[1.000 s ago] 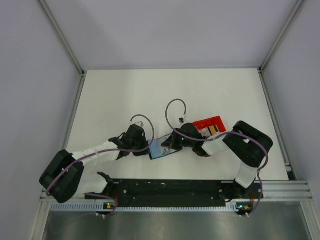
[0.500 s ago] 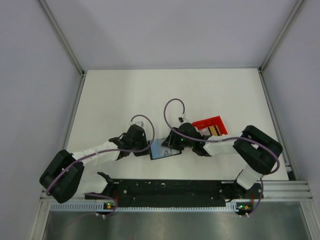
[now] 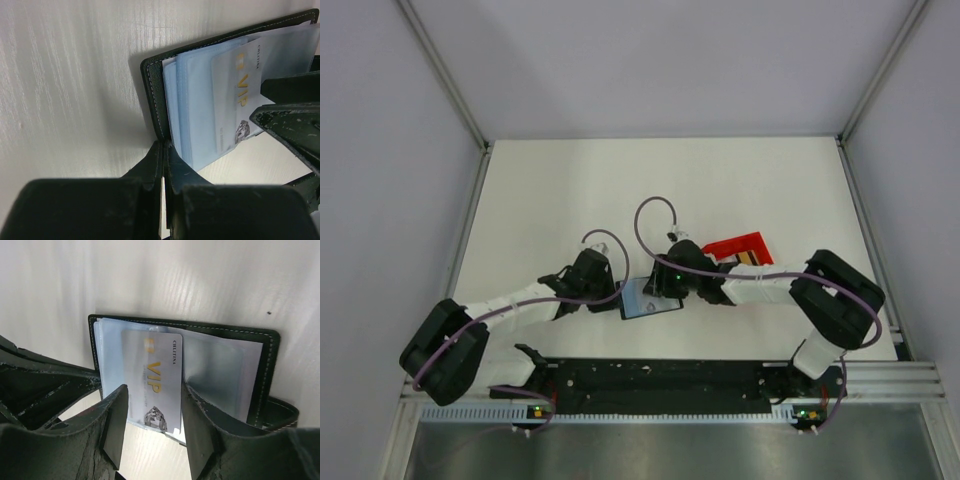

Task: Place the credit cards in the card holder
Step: Insert the credit card into the card holder.

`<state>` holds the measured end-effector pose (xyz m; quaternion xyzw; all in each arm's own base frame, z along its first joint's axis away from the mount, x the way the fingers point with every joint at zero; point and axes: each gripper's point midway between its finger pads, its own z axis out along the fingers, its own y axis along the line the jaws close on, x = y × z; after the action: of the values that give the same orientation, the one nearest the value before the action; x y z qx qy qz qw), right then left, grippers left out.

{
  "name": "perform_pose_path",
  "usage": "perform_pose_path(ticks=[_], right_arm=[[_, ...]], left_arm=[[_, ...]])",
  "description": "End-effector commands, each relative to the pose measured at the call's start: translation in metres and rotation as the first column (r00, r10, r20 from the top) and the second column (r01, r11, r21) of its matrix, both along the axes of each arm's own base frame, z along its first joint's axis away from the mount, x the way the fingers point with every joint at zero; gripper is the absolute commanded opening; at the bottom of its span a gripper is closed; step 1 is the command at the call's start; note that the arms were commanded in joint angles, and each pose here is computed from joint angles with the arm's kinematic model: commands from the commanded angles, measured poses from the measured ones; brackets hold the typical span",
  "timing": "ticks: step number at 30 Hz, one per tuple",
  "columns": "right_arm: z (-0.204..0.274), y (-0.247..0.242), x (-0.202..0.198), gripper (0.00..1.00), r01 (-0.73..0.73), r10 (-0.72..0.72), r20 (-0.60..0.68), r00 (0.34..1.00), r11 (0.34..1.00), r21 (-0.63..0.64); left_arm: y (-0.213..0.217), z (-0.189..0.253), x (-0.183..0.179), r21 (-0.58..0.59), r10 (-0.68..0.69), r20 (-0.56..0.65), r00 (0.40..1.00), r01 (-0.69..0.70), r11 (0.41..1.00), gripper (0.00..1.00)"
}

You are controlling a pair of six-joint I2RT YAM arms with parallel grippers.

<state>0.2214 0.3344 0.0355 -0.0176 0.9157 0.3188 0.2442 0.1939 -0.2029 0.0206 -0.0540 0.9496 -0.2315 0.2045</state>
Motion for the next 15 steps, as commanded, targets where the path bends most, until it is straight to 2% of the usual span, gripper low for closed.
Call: perform_pose_path(ticks=[1,15], right_arm=[[0.009,0.023,-0.008,0.46,-0.088,0.088,0.014,0.996,0.996,0.027],[0.027,0.056,-0.019,0.42,-0.188,0.185,0.033,0.982,0.975,0.12]], left_arm=[[-0.004,0.001,0.001,-0.015,-0.015,0.015,1.0,0.015,1.0,0.0],[-0.008,0.005,0.004,-0.032,-0.021,0.029,0.999,0.022,0.999,0.0]])
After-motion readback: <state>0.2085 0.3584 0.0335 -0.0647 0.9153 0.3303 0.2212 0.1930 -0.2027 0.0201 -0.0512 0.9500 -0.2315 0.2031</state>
